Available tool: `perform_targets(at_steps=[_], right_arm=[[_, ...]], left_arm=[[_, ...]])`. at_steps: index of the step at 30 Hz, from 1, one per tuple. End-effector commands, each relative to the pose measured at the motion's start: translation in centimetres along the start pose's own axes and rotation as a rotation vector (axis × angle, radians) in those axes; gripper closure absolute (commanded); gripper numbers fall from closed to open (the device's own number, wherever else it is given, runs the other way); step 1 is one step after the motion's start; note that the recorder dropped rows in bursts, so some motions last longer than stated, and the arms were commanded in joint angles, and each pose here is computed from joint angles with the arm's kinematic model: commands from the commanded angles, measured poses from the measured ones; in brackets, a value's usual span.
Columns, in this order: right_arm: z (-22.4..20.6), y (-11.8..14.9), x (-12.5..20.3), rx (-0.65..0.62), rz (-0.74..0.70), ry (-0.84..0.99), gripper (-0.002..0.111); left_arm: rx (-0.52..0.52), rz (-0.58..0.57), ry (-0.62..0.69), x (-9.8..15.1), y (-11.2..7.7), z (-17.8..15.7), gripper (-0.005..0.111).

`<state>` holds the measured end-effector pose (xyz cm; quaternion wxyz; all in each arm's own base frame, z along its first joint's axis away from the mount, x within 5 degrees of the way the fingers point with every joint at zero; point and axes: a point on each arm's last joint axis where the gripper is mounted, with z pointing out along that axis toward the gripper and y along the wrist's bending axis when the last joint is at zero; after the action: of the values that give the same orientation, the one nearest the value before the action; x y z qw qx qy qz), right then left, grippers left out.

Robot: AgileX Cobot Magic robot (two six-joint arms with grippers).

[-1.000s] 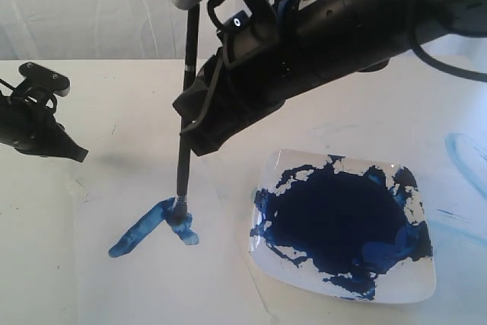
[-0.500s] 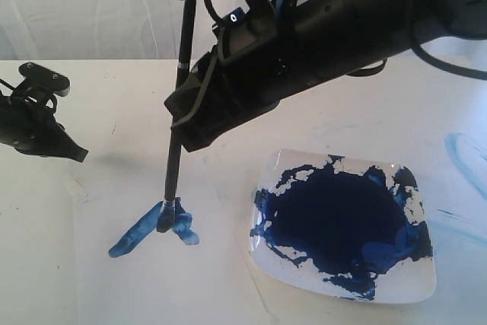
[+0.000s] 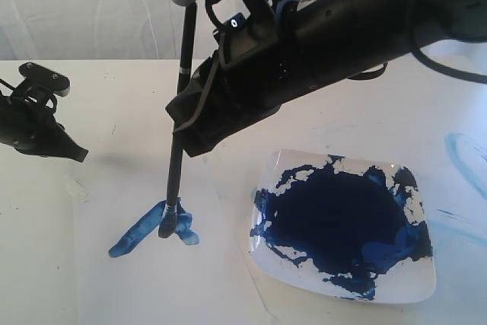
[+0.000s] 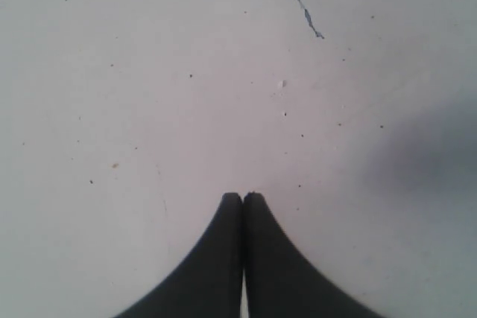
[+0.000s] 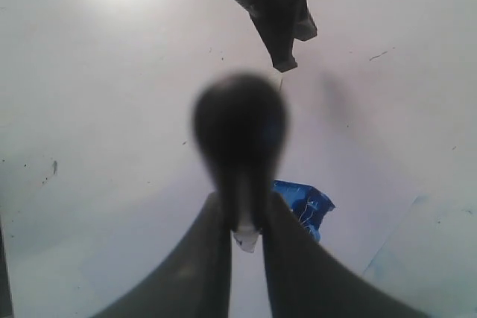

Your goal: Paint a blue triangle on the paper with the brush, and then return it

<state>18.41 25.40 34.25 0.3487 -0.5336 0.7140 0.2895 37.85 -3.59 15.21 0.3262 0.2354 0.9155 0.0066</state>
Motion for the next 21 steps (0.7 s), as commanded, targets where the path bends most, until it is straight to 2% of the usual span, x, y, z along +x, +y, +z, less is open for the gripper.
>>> perform_targets(at_steps=[1, 6, 7, 8, 9, 10, 13, 17, 21], right_arm=[[-0.3, 0.1, -0.1, 0.004, -0.010, -0.015, 0.108], [-0.3, 0.1, -0.1, 0.001, -0.005, -0.012, 0.108], [-0.3, 0.1, -0.1, 0.001, -0.005, -0.012, 0.108], [-0.3, 0.1, -0.1, 0.001, -0.005, -0.012, 0.108], [-0.3, 0.2, -0.1, 0.000, -0.005, -0.011, 0.108], [-0.3, 0.2, -0.1, 0.000, -0.005, -0.011, 0.108], [-0.3, 0.2, -0.1, 0.000, -0.005, -0.011, 0.108], [-0.3, 0.1, -0.1, 0.002, -0.005, -0.013, 0.108], [-0.3, 0.1, -0.1, 0.007, -0.005, -0.018, 0.108]], left_arm=[[0.016, -0.042, 0.009, 0.2, -0.2, 0.0, 0.107], [0.017, -0.047, 0.008, 0.2, -0.2, 0.0, 0.107], [0.053, -0.102, 0.023, 0.3, -0.5, -0.1, 0.107], [0.143, -0.168, 0.072, 0.5, -1.3, -0.6, 0.107], [0.216, -0.173, 0.115, 0.6, -1.8, -1.3, 0.107], [0.248, -0.178, 0.117, 0.1, -1.9, -2.0, 0.107], [0.326, -0.342, 0.072, -2.2, -2.1, -4.6, 0.107], [0.426, -0.290, 0.080, -4.1, -2.4, -7.3, 0.107], [0.518, -0.252, 0.162, -3.3, -3.1, -6.9, 0.107]])
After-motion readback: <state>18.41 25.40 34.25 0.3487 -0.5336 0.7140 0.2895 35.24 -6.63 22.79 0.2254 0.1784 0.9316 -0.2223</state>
